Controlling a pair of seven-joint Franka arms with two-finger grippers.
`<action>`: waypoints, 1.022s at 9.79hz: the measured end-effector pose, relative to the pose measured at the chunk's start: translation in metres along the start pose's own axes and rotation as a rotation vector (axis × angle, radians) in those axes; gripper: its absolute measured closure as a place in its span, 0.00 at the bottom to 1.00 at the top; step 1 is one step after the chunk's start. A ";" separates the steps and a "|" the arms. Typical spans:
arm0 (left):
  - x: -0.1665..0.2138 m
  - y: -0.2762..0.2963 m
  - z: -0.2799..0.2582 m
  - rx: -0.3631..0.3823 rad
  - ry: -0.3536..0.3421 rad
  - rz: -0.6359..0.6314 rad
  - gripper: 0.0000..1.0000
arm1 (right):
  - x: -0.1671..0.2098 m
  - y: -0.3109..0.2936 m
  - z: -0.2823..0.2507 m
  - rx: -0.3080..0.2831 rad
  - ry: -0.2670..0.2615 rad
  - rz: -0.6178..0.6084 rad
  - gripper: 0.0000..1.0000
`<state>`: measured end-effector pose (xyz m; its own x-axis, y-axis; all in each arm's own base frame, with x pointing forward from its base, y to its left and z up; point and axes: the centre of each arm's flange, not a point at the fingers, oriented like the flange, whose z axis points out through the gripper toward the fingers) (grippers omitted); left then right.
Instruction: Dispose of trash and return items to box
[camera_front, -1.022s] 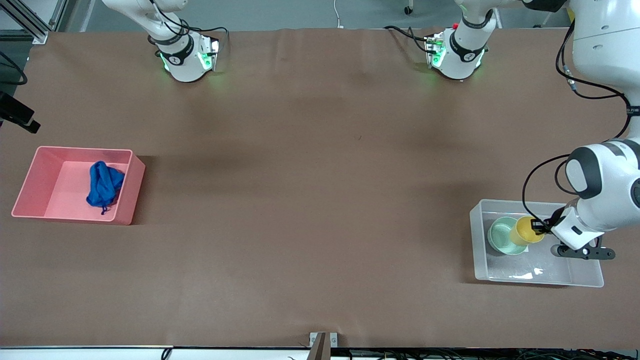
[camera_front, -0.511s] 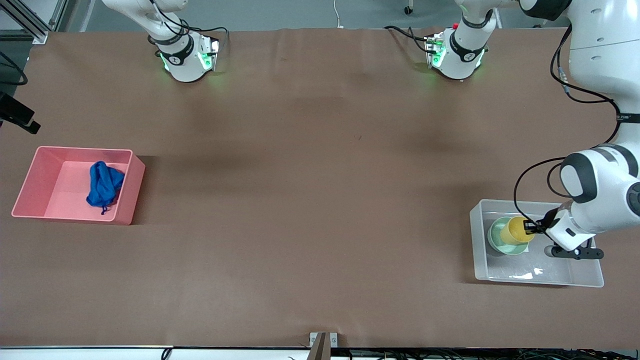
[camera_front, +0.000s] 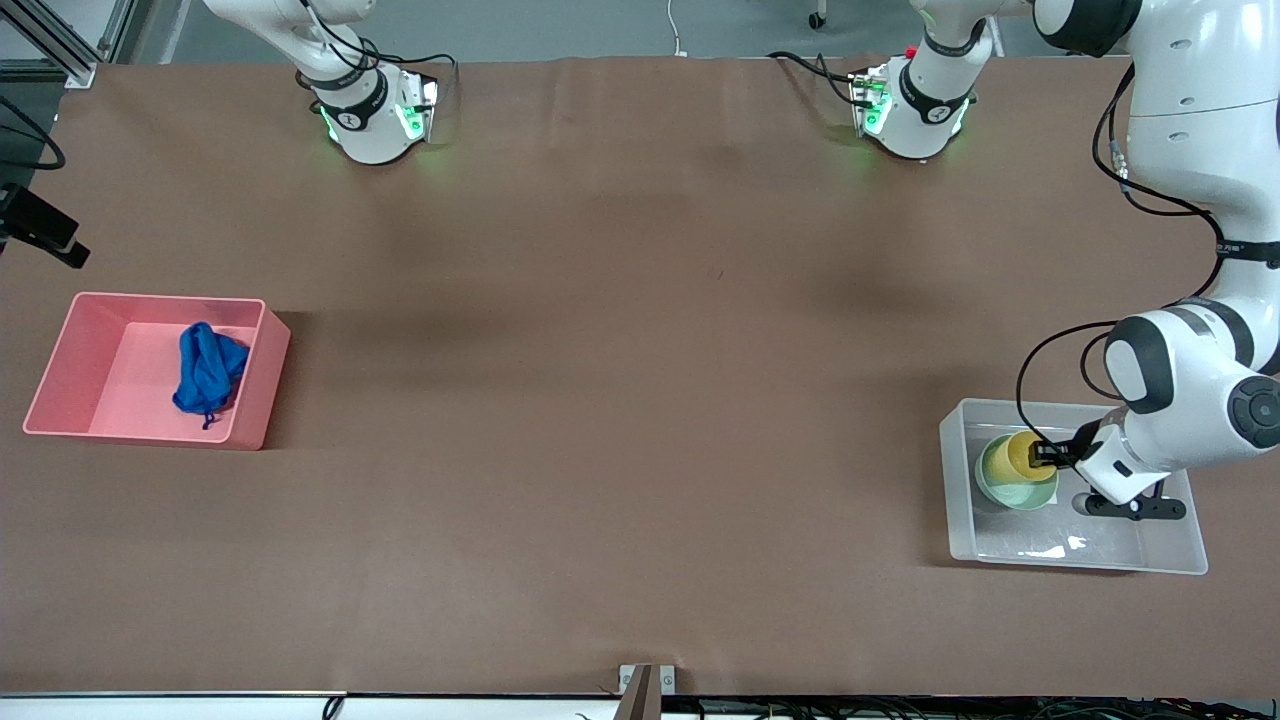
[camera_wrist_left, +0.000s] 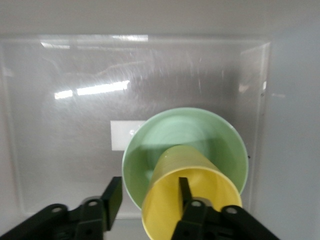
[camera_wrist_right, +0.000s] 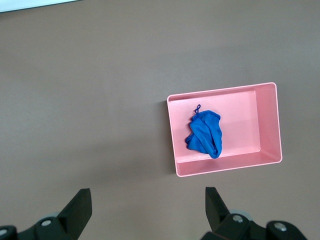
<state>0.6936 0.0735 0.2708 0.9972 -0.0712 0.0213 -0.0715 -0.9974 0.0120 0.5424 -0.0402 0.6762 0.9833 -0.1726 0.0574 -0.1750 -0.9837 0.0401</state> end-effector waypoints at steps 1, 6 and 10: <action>0.005 0.002 -0.034 0.002 0.050 -0.003 0.26 | 0.000 0.000 0.000 0.000 0.000 0.000 0.00; -0.057 0.061 -0.265 0.025 0.091 -0.017 0.00 | 0.000 -0.001 0.000 0.000 0.001 -0.001 0.00; -0.134 0.101 -0.371 0.028 0.080 -0.021 0.00 | 0.000 0.000 0.000 0.000 0.003 -0.001 0.00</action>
<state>0.5448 -0.0126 0.6401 0.9936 -0.0505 0.1007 -0.0493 -0.9987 -0.0144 0.5430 -0.0397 0.6766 0.9833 -0.1717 0.0600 -0.1742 -0.9839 0.0403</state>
